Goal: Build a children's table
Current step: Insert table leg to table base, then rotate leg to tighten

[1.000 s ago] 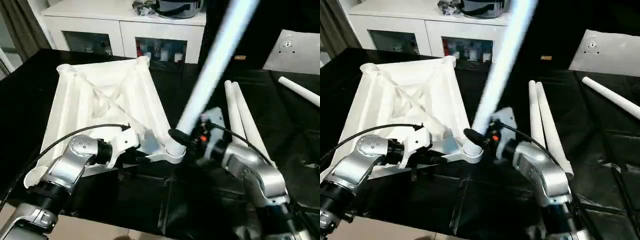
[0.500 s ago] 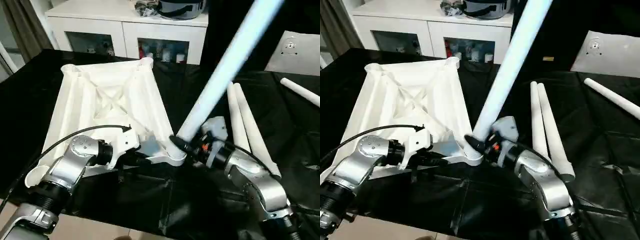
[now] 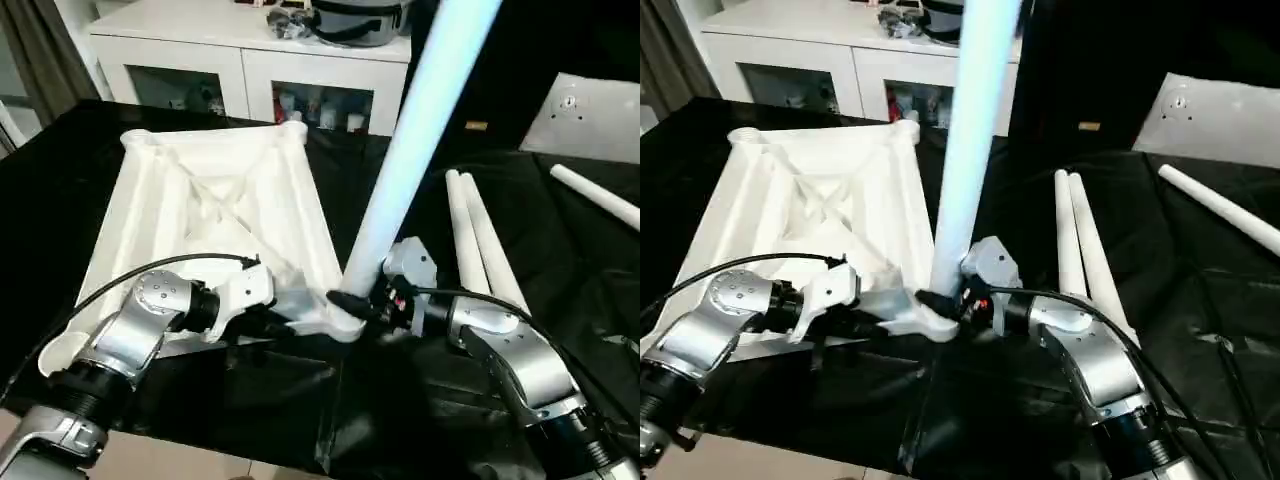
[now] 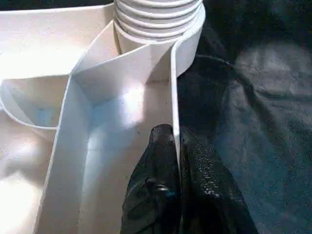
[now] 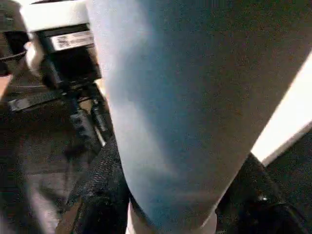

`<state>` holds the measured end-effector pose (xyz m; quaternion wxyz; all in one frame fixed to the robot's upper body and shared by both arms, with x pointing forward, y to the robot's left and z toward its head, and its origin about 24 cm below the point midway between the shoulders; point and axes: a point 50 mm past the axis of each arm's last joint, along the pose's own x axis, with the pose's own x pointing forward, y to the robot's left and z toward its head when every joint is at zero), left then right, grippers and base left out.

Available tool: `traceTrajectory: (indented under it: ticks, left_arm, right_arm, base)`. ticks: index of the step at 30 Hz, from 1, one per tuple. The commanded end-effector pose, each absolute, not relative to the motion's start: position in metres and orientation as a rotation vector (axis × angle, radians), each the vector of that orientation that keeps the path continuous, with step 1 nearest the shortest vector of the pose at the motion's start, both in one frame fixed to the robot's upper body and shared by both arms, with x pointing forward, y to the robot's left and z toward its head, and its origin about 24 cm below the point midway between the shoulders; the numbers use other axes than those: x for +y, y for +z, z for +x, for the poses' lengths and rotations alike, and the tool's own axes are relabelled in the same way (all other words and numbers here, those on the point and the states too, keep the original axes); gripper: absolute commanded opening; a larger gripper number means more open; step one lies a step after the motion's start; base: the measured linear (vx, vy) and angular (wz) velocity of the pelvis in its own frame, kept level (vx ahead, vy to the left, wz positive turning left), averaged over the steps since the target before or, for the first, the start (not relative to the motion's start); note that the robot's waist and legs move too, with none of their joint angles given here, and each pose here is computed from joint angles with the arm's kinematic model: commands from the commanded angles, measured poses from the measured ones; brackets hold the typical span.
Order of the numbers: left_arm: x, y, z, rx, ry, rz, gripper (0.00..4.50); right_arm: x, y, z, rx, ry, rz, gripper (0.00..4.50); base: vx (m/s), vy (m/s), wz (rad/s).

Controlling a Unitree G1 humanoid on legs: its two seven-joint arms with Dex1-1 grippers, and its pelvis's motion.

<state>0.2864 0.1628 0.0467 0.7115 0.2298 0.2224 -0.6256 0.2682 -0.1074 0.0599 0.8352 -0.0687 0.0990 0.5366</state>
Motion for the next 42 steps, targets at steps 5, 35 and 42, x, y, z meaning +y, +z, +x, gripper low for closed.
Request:
traceTrajectory:
  ticks: [5,35,42]
  left_arm:
    - [0.144,0.066,0.296,0.409,-1.505,0.613,0.0]
    - [0.133,0.059,0.265,0.428,-0.965,0.311,0.0]
    - [0.103,0.057,0.252,0.439,-0.991,0.296,0.0]
  right_arm:
    - [-0.1,0.009,0.238,0.502,1.291,-0.097,1.89]
    - [-0.088,0.008,0.284,0.34,0.764,-0.035,1.89]
    - [-0.081,0.007,0.292,0.366,0.697,0.023,1.89]
  base:
    - [0.0,0.0,0.0]
    - [0.0,0.0,0.0]
    - [0.0,0.0,0.0]
